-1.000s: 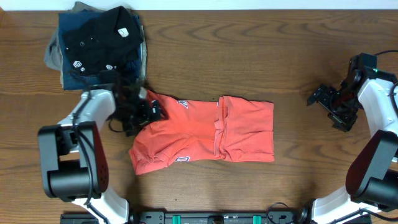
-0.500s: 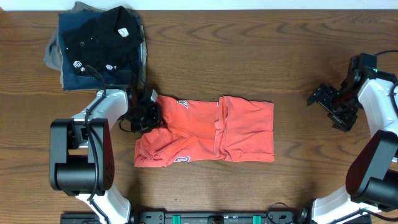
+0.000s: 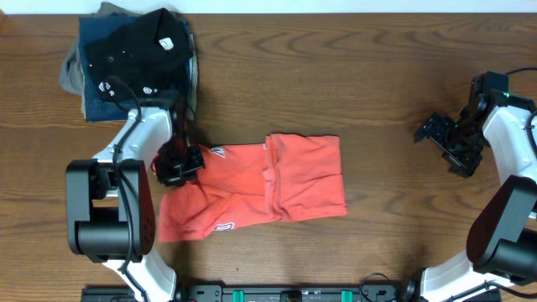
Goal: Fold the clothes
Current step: 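Grasp the shirt's left end with the left gripper and lift it, then fold the left end rightward over the shirt with the left gripper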
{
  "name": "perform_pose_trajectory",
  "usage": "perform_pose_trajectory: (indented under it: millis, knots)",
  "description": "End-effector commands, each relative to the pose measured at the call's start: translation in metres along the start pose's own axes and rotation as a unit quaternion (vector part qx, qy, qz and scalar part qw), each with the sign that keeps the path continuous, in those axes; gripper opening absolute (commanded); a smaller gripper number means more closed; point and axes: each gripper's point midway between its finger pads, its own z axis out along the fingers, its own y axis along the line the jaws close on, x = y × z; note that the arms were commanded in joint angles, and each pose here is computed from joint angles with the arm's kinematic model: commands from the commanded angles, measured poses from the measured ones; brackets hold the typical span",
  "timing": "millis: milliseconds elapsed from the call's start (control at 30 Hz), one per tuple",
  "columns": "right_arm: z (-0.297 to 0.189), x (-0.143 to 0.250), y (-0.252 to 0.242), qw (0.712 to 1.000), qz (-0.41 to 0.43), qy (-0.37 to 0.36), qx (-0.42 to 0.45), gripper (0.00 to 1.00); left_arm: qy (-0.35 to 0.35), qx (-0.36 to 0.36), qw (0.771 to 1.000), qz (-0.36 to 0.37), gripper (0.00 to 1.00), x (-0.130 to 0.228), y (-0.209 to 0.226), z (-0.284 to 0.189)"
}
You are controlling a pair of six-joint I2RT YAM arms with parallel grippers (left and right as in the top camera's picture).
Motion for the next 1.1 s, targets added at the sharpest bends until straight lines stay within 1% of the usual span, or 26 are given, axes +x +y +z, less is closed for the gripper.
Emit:
perform_pose_trajectory:
  millis: [0,100,233,367,467,700,1067]
  knots:
    - [-0.005,-0.004,0.001,1.000,-0.006,-0.009,-0.003,0.99,-0.041,-0.041,0.998,-0.028,0.06,-0.018,0.012,-0.029]
    - [-0.005,-0.004,0.001,1.000,-0.005,-0.009,-0.003,0.99,-0.058,-0.032,0.997,-0.029,0.06,-0.016,0.007,-0.050]
    - [-0.005,-0.004,0.001,1.000,-0.006,-0.009,-0.003,0.99,-0.090,-0.012,0.996,0.000,0.06,-0.003,-0.012,-0.077]
    - [-0.005,-0.004,0.001,1.000,-0.006,-0.009,-0.003,0.99,-0.107,0.040,0.992,0.054,0.06,0.022,-0.050,-0.095]
    - [-0.005,-0.004,0.001,1.000,-0.006,-0.009,-0.003,0.99,-0.127,0.058,0.986,0.094,0.06,0.037,-0.077,-0.102]
    - [-0.005,-0.004,0.001,1.000,-0.006,-0.009,-0.003,0.99,-0.145,0.075,0.978,0.127,0.06,0.055,-0.130,-0.090]
    - [-0.005,-0.004,0.001,1.000,-0.006,-0.009,-0.003,0.99,-0.159,0.100,0.969,0.160,0.07,0.075,-0.191,-0.068]
